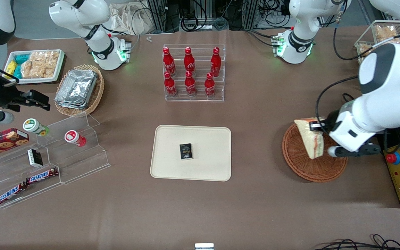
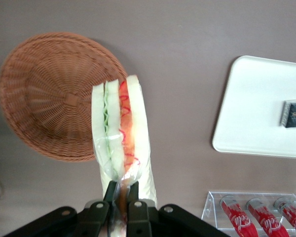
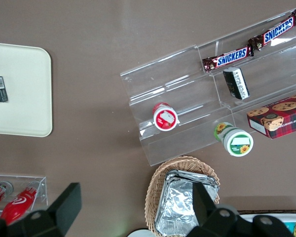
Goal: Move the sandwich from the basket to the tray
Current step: 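Carry the sandwich over to the cream tray beside the black box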
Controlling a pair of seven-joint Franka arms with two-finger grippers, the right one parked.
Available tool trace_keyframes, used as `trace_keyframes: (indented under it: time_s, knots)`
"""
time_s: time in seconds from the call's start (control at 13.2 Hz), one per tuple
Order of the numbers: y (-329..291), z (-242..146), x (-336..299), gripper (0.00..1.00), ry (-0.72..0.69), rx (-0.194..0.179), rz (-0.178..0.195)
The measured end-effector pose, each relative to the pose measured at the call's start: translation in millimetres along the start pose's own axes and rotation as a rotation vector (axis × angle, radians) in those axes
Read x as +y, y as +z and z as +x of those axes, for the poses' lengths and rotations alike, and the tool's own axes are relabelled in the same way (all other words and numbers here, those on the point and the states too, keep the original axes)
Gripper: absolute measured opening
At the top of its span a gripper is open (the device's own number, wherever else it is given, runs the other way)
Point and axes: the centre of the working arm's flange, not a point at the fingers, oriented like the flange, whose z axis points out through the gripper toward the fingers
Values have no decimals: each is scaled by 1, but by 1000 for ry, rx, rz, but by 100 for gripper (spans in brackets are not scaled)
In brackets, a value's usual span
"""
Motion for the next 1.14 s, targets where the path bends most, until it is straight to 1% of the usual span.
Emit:
trace_keyframes:
  time_s: [0.15,0.3,0.53,0.68,0.83,0.98,1.06,1.14]
  knots:
    - [15,-6,39,12,46,-12,-3]
    - [41,-6,82,12,61,-5,-1]
    - [92,-1,131,12,95,9,33]
    - [125,0,158,12,113,13,42]
    - [151,4,177,12,127,28,22]
    - [173,13,190,12,137,65,-20]
    - [185,17,197,12,143,77,-37]
    - [198,16,206,12,154,80,-48]
